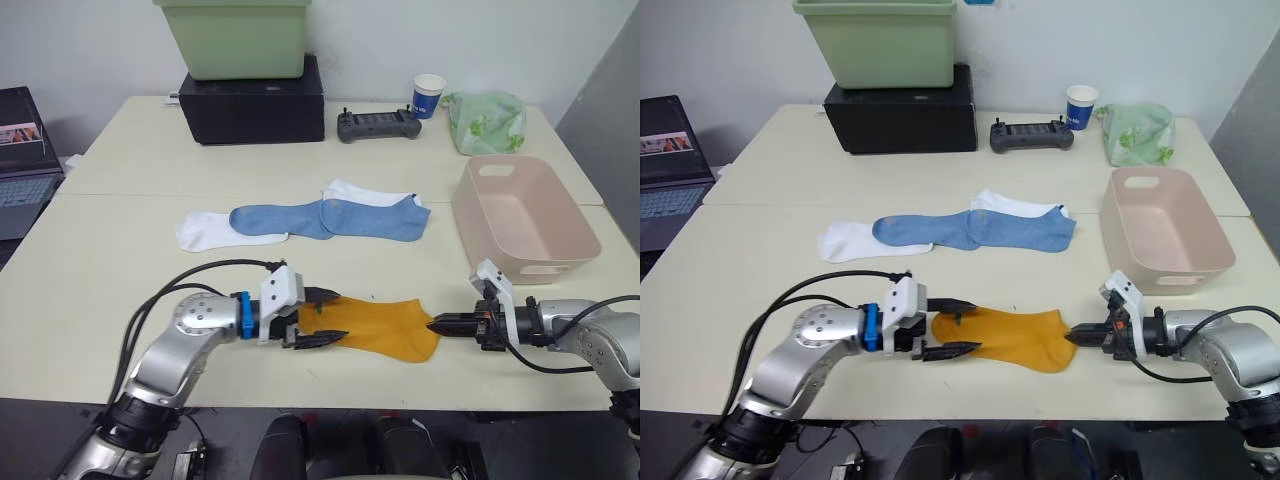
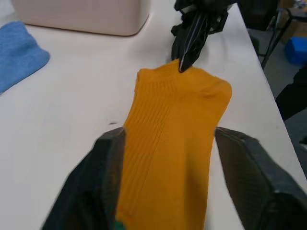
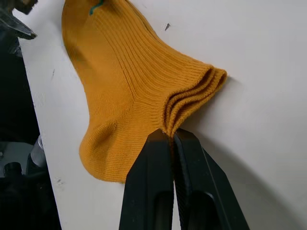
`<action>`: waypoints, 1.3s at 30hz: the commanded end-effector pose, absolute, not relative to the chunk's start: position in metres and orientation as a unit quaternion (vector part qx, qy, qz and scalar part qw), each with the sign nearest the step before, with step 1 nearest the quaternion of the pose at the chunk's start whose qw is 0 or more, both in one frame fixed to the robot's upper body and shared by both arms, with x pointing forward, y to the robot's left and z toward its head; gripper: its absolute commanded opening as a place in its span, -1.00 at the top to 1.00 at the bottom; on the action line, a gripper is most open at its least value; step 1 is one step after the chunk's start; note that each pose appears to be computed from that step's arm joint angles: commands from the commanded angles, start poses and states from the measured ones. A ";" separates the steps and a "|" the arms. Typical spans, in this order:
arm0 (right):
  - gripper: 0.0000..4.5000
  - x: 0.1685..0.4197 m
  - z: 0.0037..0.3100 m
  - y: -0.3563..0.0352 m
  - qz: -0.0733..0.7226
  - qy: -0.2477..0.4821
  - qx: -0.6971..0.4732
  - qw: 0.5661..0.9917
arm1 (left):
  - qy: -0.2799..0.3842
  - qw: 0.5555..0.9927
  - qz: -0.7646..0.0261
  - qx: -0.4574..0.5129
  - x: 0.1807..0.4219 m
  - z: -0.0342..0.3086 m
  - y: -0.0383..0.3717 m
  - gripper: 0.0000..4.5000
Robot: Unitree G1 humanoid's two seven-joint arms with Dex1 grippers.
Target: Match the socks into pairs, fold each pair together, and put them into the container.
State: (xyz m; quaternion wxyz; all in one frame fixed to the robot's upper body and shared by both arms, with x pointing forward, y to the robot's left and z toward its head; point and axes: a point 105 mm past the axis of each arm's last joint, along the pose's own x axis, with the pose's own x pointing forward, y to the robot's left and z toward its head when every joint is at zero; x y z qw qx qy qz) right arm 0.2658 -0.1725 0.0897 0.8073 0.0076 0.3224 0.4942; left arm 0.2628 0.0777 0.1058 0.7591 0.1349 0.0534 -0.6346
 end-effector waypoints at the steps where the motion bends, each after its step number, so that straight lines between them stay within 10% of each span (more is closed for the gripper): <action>1: 1.00 0.269 0.096 -0.178 0.503 0.311 -0.015 0.806 | 0.047 0.754 -0.638 0.146 0.268 0.103 0.071 0.16; 7: 1.00 0.271 0.091 -0.179 0.505 0.312 -0.024 0.804 | 0.054 0.749 -0.641 0.156 0.276 0.095 0.055 0.99; 21: 1.00 0.257 0.154 -0.113 0.617 0.242 0.119 0.740 | 0.130 0.756 -0.618 0.173 0.280 0.055 0.059 0.99; 39: 1.00 0.274 0.135 -0.035 0.628 0.228 0.166 0.725 | 0.130 0.803 -0.571 0.114 0.276 0.112 0.107 0.99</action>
